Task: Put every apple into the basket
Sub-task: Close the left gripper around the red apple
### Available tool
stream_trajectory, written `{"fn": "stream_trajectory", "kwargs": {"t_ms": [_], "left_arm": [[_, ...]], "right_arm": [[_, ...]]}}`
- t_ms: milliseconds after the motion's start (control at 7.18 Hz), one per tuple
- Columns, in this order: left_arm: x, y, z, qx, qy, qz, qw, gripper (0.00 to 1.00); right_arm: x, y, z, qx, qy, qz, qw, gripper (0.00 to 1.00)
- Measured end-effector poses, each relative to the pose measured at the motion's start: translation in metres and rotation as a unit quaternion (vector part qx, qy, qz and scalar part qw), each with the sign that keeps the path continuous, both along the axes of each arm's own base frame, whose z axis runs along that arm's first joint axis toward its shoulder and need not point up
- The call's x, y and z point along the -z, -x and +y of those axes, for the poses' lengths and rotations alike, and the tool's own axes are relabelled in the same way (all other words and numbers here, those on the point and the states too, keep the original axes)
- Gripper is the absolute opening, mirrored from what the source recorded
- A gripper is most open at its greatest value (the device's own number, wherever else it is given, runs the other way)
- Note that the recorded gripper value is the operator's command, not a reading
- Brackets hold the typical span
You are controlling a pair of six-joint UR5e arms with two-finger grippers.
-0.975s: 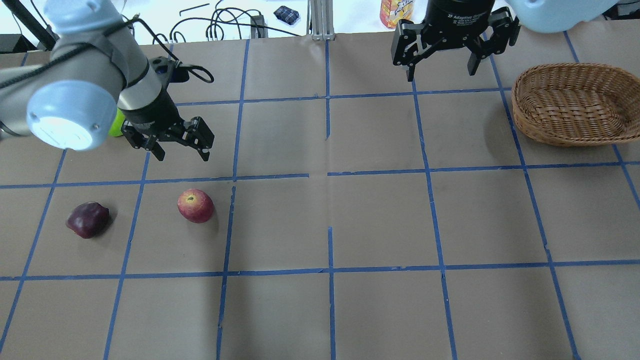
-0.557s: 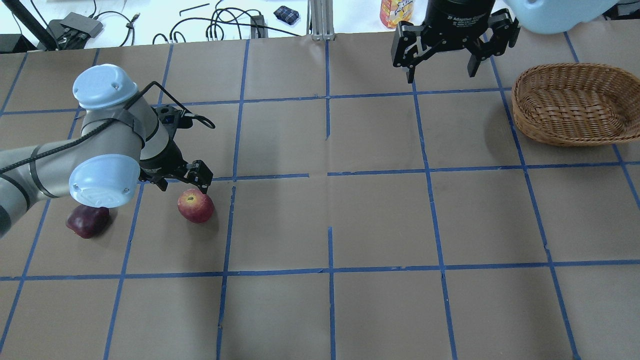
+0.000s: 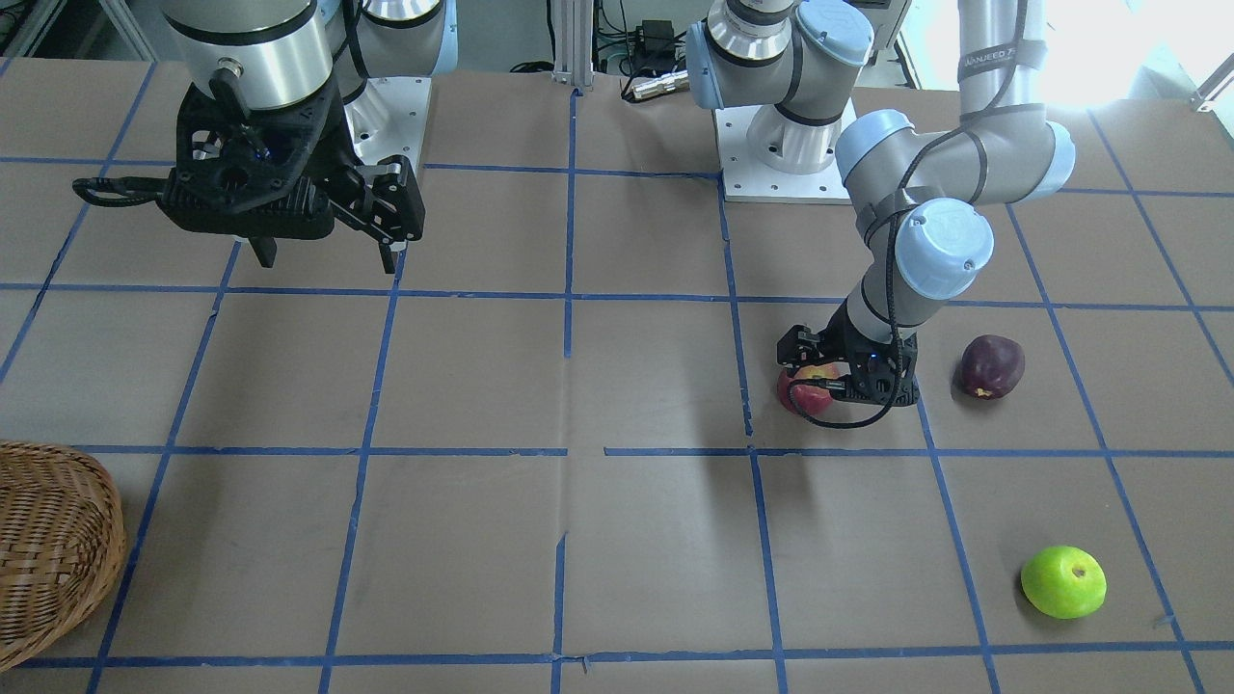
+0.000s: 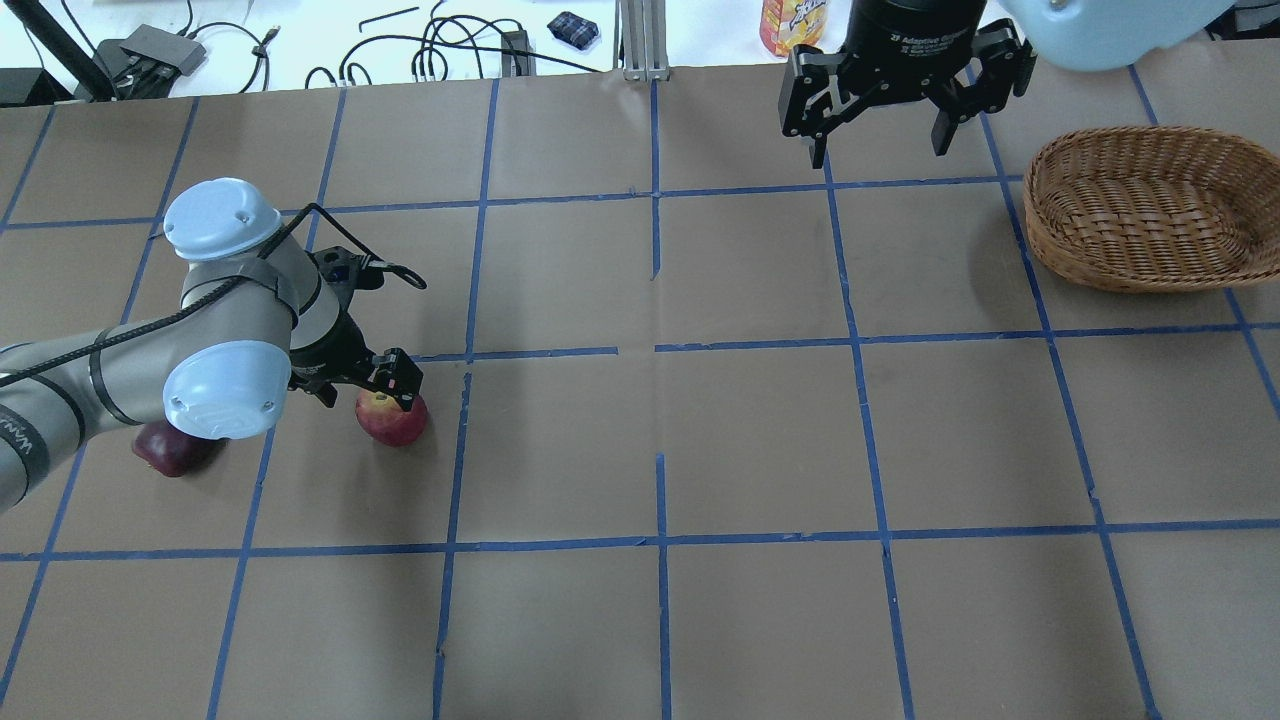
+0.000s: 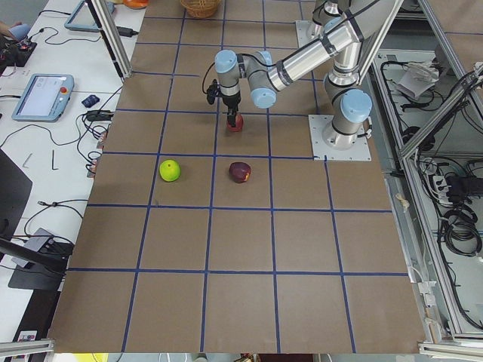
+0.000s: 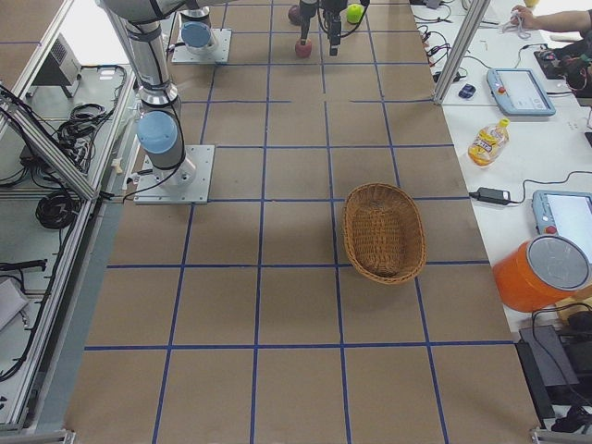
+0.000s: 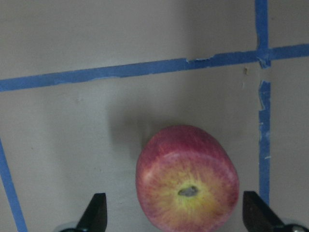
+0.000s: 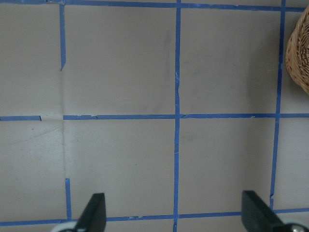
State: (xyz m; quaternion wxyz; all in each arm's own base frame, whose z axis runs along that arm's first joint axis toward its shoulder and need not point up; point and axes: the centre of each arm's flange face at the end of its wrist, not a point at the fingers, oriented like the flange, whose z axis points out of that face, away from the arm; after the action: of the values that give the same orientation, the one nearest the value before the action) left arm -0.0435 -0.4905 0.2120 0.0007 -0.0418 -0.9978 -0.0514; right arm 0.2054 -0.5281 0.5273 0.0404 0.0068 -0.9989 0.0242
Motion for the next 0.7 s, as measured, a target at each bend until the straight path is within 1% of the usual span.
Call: {"fn": "stream_trajectory", "kwargs": {"t_ms": [418,696], "left_arm": [[0.022,-0.004,0.001,-0.013,-0.009,0.004,0.9999,1.0],[0.025,-0.003,0.0,-0.034,-0.011,0.003,0.9993,1.0]], "right_arm": [[0.0,0.0,0.001,-0.001,-0.002,0.0,1.0,1.0],[-0.001,0.0,0.001,-0.001,-0.002,0.0,1.0,1.0]]}}
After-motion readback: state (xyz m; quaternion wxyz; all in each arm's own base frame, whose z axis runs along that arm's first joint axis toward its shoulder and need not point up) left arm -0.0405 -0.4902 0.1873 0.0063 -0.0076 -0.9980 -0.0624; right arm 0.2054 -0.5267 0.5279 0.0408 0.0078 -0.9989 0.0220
